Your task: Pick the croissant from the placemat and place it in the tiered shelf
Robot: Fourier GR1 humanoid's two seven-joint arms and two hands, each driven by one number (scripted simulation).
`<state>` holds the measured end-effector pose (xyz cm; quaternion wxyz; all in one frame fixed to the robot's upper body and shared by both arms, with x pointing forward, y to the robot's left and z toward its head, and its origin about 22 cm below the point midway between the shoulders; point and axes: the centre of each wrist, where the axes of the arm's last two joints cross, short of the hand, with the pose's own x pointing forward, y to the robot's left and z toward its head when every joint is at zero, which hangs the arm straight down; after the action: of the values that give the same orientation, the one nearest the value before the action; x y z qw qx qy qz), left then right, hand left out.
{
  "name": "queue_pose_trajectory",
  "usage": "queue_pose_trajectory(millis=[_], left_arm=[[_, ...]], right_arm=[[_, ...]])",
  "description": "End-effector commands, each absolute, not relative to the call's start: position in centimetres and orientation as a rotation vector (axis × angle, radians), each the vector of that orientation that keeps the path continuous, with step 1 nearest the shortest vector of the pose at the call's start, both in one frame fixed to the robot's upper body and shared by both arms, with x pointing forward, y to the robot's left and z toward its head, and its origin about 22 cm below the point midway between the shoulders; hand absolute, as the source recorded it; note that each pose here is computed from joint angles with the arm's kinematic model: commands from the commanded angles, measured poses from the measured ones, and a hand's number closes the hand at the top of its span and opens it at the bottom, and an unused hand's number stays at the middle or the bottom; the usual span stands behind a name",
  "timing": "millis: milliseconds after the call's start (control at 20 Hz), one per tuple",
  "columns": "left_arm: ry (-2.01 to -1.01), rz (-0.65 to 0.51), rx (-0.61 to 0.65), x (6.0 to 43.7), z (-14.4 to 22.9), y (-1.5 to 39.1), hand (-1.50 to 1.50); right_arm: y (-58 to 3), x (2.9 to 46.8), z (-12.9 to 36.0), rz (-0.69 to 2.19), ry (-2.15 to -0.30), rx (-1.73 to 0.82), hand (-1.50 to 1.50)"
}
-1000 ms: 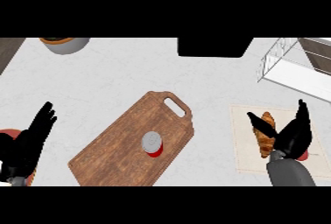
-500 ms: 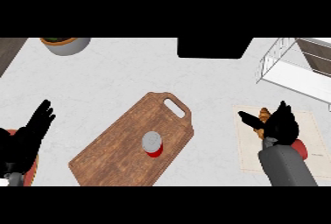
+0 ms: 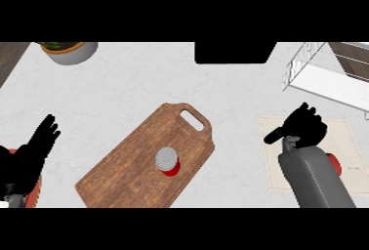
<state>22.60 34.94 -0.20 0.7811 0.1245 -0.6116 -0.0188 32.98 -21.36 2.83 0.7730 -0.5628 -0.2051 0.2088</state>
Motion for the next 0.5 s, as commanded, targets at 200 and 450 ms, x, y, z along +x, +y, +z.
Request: queue_pose_trajectory(millis=[200, 450], left_arm=[[-1.313, -0.037, 0.264, 21.9, -1.4, 35.4, 0.0], [-1.327, -0.033, 0.244, 22.0, 0.7, 35.8, 0.0]], right_arm=[[-22.4, 32.6, 5.2, 0.461, -0.198, -1.227, -1.5], [-24.0, 32.5, 4.2, 0.43, -0.189, -1.222, -1.5]])
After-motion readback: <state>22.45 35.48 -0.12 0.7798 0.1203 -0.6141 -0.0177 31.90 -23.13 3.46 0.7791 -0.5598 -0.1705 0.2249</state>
